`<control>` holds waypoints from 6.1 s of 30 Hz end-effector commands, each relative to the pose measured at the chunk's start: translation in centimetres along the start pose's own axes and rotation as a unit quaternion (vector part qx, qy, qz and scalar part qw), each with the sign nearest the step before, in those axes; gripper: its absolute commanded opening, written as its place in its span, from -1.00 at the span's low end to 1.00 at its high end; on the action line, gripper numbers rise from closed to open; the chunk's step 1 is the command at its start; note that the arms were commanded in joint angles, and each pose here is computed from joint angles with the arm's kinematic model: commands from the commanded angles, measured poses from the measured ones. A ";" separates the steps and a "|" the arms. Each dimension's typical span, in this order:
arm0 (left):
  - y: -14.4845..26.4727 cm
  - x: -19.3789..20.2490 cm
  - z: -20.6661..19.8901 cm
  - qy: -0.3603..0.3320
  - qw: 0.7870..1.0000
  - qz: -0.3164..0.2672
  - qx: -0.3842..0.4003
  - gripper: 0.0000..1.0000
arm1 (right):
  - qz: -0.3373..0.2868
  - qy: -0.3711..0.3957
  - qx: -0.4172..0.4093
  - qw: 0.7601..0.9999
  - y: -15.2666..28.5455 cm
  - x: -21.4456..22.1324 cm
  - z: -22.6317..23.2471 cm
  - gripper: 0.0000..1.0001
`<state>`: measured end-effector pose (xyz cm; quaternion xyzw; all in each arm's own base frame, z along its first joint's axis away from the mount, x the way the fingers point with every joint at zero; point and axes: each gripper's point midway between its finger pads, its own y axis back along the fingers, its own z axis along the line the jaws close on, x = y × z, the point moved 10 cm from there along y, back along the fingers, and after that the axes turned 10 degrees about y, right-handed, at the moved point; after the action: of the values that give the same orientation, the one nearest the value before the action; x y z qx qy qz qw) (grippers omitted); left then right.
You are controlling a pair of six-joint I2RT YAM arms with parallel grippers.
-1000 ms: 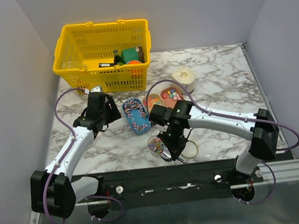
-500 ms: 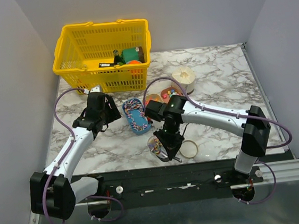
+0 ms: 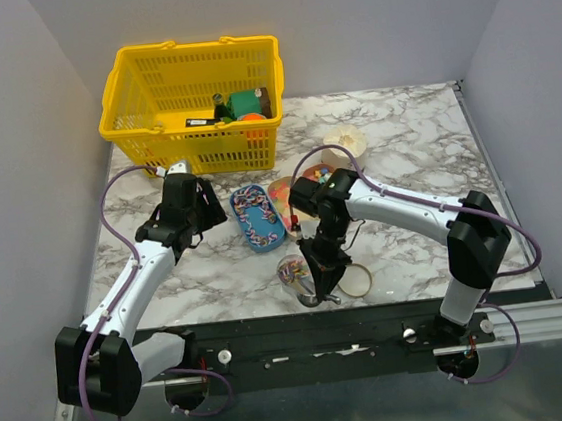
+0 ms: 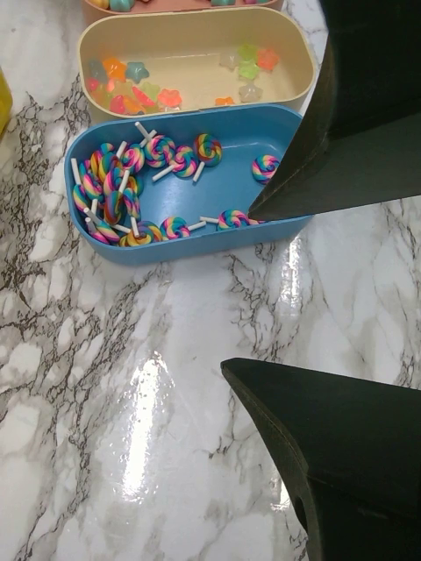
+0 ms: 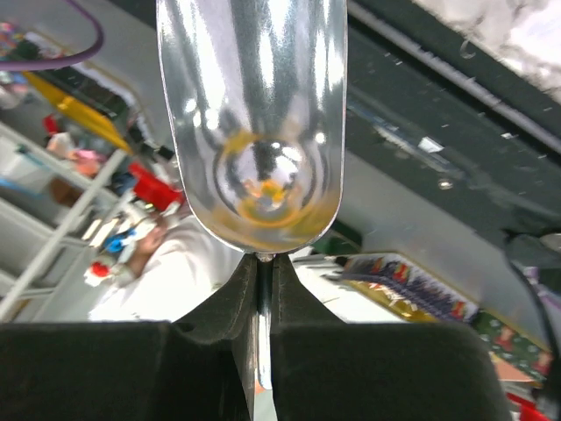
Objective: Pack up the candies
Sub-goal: Place the fake candies in the packing bottle, then place the spatula at the center of the board, then pick up the bottle lid at the center of the board.
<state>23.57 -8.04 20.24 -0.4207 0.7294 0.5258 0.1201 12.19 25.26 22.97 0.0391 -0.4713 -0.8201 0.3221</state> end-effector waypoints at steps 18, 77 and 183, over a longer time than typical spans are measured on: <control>0.3 -0.2 0.4 0.006 1.000 -0.021 -0.004 0.51 | -0.159 -0.051 -0.056 0.984 6.5 2.0 -1.2 -0.99; 4.1 -1.0 2.8 0.045 0.984 -0.166 -0.056 0.98 | -0.374 -0.332 0.230 0.835 7.7 2.0 -23.9 0.02; 15.7 5.6 -6.8 -0.174 0.613 -0.022 0.770 0.98 | -0.509 0.403 -0.268 0.712 9.2 12.4 7.3 -0.88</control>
<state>12.62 -15.84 28.56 -0.1409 0.8754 -0.0909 0.4533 4.78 20.88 35.48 0.4843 -0.0175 -0.8746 -0.0151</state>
